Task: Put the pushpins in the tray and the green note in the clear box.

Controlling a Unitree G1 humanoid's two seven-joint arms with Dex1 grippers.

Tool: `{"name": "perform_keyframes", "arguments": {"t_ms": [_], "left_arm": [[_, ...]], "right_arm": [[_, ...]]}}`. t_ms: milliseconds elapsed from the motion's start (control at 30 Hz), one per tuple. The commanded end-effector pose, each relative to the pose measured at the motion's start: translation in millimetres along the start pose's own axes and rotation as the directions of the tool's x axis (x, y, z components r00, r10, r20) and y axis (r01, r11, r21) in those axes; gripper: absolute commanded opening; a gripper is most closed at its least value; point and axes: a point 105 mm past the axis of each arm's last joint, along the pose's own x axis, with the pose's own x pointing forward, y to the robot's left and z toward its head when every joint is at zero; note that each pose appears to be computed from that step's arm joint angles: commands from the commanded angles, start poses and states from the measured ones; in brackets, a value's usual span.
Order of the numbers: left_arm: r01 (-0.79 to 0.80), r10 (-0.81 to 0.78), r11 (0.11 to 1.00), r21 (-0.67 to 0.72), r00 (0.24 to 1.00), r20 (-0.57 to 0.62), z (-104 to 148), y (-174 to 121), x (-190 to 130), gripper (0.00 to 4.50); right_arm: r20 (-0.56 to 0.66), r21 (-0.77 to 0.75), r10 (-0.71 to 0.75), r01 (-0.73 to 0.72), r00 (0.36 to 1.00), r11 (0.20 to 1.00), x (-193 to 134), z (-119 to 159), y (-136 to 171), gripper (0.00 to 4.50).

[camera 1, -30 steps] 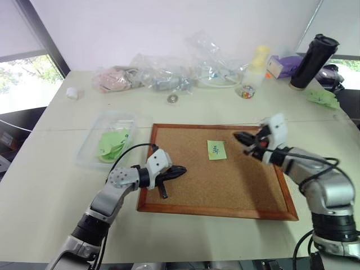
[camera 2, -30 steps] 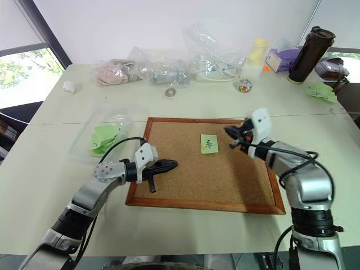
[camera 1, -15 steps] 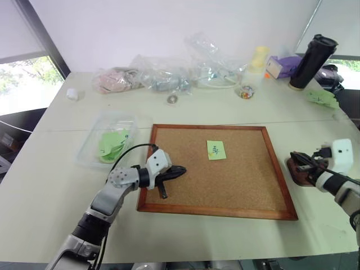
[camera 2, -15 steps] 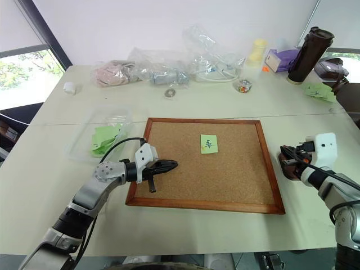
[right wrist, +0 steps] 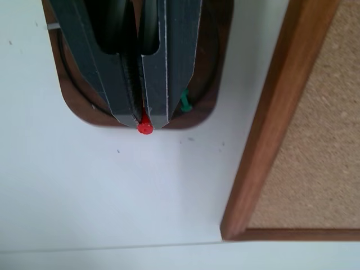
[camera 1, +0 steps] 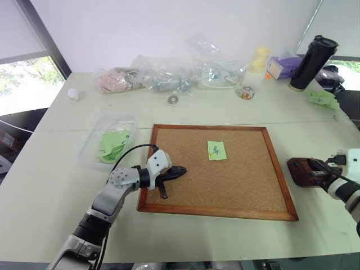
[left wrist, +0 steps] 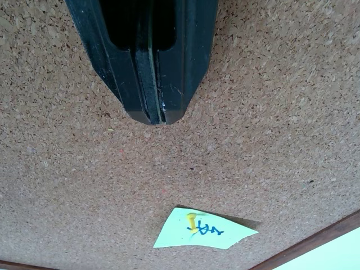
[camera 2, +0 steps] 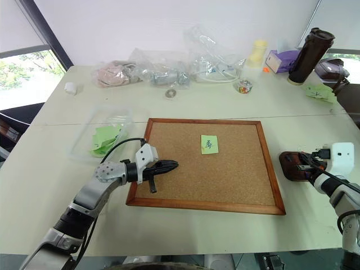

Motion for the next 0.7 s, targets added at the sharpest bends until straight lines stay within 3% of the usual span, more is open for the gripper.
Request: {"name": "perform_keyframes", "arguments": {"t_ms": [33, 267, 633, 700], "left_arm": [[0.054, -0.06, 0.997, -0.063, 0.994, -0.094, -28, -17, 2, 0.0], [0.054, -0.06, 0.997, -0.059, 0.994, -0.096, -28, -17, 2, 0.0], [0.048, -0.053, 0.997, -0.058, 0.994, -0.095, -28, -16, 2, 0.0], [0.049, -0.054, 0.997, -0.059, 0.994, -0.094, -28, -16, 2, 0.0]], "right_arm": [[0.044, 0.01, -0.025, 0.025, 0.999, 1.0, -4, 7, -7, 0.07], [-0.072, 0.003, -0.013, 0.013, 0.997, 1.0, -3, -29, -2, 0.07], [-0.083, 0.011, -0.01, 0.011, 0.996, 1.0, -2, -33, -1, 0.07], [-0.079, 0.015, -0.007, 0.008, 0.997, 1.0, -1, -31, -1, 0.92]]}}
